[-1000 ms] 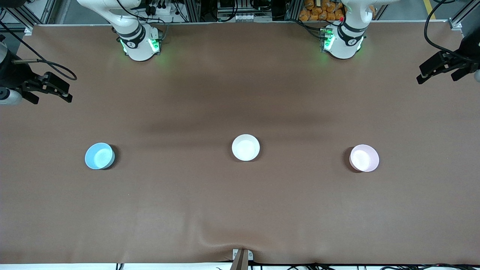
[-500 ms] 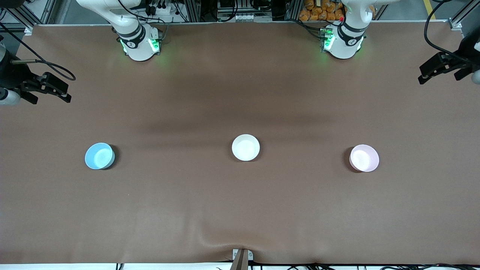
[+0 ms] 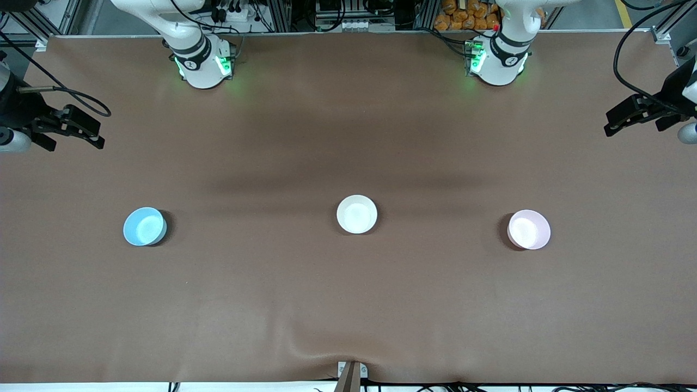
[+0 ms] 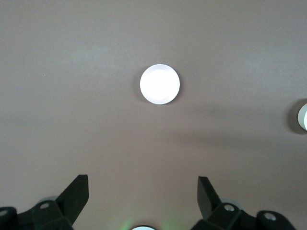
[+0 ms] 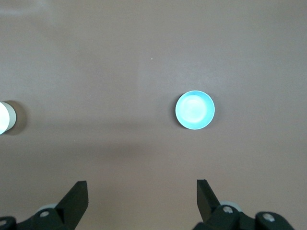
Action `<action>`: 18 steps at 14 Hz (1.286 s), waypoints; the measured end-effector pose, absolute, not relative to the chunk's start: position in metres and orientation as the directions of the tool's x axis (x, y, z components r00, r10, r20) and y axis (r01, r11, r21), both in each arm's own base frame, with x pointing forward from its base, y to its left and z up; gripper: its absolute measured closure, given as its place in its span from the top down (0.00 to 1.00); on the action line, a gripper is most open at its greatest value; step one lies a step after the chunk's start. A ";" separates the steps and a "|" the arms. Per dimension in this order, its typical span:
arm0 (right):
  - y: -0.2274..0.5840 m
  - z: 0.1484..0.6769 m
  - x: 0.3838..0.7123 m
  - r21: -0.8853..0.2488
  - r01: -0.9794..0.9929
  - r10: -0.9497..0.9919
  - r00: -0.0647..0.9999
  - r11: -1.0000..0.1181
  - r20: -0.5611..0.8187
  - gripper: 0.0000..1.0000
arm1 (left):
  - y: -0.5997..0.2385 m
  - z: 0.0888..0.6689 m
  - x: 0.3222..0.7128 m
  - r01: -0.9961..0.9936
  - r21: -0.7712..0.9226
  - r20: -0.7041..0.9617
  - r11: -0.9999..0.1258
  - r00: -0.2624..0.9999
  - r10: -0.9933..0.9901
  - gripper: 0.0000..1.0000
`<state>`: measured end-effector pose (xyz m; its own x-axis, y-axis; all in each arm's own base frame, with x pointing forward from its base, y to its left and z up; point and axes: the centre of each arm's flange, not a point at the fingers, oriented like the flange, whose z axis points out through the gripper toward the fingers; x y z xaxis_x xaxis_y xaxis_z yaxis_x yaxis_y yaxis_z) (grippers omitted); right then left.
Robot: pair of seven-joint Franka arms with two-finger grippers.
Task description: Stack pink and blue bowls on white bowl
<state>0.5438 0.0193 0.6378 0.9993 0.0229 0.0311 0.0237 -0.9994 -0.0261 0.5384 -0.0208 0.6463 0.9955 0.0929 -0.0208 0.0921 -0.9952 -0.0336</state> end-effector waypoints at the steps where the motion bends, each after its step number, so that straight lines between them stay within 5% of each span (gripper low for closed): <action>1: 0.019 0.638 0.544 -0.026 0.024 0.023 0.999 -0.999 0.031 1.00 | -0.020 0.642 0.540 0.093 -0.033 -0.017 -0.995 0.995 0.094 1.00; 18: 0.019 0.638 0.544 -0.025 0.023 0.023 0.999 -0.999 0.029 1.00 | 0.022 0.401 0.560 0.153 0.000 0.143 -0.988 0.978 0.151 1.00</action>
